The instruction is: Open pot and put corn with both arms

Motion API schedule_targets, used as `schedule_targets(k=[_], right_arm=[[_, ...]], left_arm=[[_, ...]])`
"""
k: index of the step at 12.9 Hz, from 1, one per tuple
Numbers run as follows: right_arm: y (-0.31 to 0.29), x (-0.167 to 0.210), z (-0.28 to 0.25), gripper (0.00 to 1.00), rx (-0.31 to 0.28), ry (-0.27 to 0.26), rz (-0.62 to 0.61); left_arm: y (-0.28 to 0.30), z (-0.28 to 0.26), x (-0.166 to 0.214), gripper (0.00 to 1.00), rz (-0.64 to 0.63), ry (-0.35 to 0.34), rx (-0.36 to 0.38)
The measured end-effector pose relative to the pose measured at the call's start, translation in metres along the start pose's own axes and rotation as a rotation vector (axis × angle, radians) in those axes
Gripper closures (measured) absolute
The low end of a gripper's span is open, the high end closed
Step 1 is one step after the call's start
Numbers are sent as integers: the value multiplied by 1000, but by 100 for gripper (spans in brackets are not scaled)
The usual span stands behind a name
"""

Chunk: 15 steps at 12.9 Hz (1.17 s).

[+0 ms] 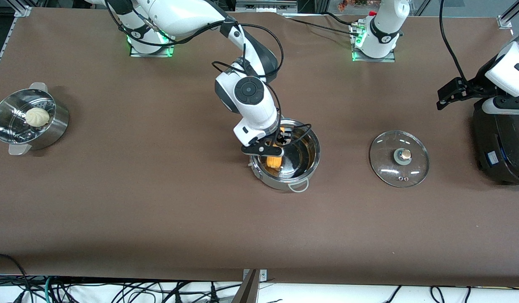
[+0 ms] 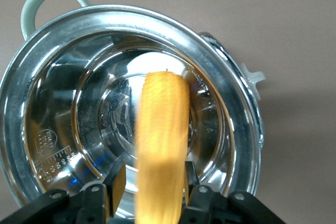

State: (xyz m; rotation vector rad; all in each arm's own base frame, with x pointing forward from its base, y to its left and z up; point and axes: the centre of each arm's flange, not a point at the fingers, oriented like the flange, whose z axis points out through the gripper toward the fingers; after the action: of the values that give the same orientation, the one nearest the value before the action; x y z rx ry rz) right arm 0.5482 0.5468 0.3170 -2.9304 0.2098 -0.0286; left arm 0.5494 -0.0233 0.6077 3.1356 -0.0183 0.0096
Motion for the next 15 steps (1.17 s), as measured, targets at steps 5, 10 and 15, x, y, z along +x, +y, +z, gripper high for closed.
schedule_targets(k=[5, 10, 15], right_arm=[[12, 15, -9, 42, -34, -14, 23], [75, 76, -53, 19, -98, -68, -77], [178, 128, -125, 1, -178, -90, -180]], left_arm=[[-6, 0, 0, 0, -11, 0, 0], [-6, 0, 1, 0, -13, 2, 0], [-7, 0, 1, 0, -14, 1, 0]])
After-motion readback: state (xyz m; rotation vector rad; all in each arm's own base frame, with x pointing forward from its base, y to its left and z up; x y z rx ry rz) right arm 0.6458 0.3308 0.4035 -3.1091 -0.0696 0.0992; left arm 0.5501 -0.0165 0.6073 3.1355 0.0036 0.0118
